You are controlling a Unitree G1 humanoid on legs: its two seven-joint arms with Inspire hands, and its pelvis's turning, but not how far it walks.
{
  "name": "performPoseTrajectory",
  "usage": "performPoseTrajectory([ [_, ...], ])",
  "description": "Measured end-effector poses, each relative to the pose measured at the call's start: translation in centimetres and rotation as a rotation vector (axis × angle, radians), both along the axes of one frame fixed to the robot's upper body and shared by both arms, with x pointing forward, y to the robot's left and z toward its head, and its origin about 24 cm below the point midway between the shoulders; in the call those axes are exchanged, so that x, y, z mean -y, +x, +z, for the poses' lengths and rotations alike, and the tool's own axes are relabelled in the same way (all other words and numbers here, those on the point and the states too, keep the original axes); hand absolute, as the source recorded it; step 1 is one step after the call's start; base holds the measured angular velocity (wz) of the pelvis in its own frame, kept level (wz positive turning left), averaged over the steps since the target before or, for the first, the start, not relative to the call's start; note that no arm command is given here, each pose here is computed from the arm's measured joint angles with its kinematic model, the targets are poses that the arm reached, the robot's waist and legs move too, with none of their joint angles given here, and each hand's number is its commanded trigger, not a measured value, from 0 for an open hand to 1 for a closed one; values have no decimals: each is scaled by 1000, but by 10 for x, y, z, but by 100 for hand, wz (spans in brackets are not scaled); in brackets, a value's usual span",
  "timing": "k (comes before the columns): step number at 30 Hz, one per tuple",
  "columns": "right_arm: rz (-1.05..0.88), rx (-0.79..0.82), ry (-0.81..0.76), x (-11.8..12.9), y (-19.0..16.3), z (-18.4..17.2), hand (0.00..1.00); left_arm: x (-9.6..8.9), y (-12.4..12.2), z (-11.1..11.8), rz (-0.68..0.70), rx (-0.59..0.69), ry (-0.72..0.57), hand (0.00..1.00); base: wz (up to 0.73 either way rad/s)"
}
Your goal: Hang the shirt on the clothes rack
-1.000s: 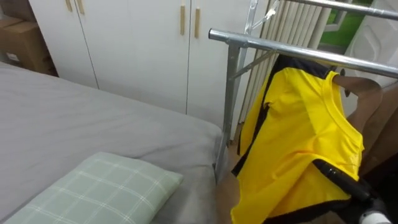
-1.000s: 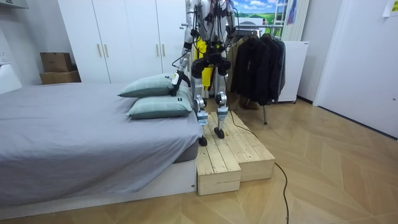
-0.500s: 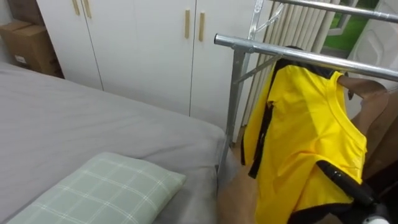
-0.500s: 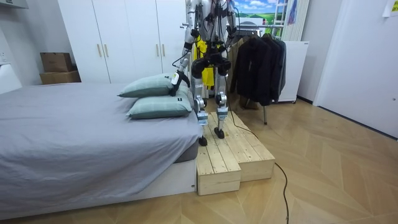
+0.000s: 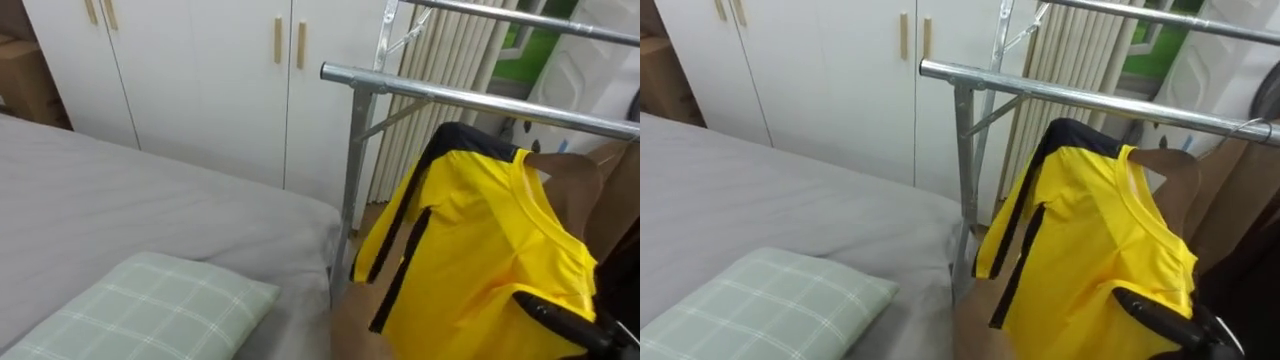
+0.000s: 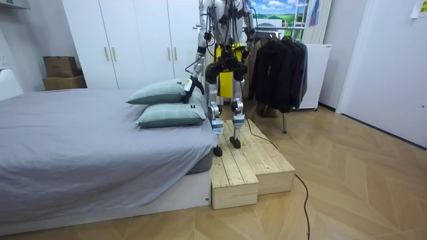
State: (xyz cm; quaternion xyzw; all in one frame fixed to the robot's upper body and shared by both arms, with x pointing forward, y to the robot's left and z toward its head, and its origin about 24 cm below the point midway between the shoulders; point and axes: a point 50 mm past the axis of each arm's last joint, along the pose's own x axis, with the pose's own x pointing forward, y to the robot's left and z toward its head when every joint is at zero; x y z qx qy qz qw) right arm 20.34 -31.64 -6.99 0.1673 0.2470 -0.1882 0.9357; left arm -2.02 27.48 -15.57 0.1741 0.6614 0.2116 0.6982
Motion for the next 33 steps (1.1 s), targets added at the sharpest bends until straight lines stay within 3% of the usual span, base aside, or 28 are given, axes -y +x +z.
performPoseTrajectory([
  [6,-59,-9,-28,-2,-13,-7,0,0,0,0,-3,0,1,0,1],
  [9,-127,-56,14,-5,-36,-22,0,0,-2,0,-1,-5,0,0,-6],
  [14,-200,-318,88,-19,-103,-61,0,4,-5,-1,5,-9,-19,0,-20],
  [17,-229,-397,98,-22,-126,-70,0,6,-8,-2,10,-14,-48,0,-36],
  [33,-165,-515,20,-38,-139,-78,0,6,-7,-2,-5,5,-55,0,-5],
])
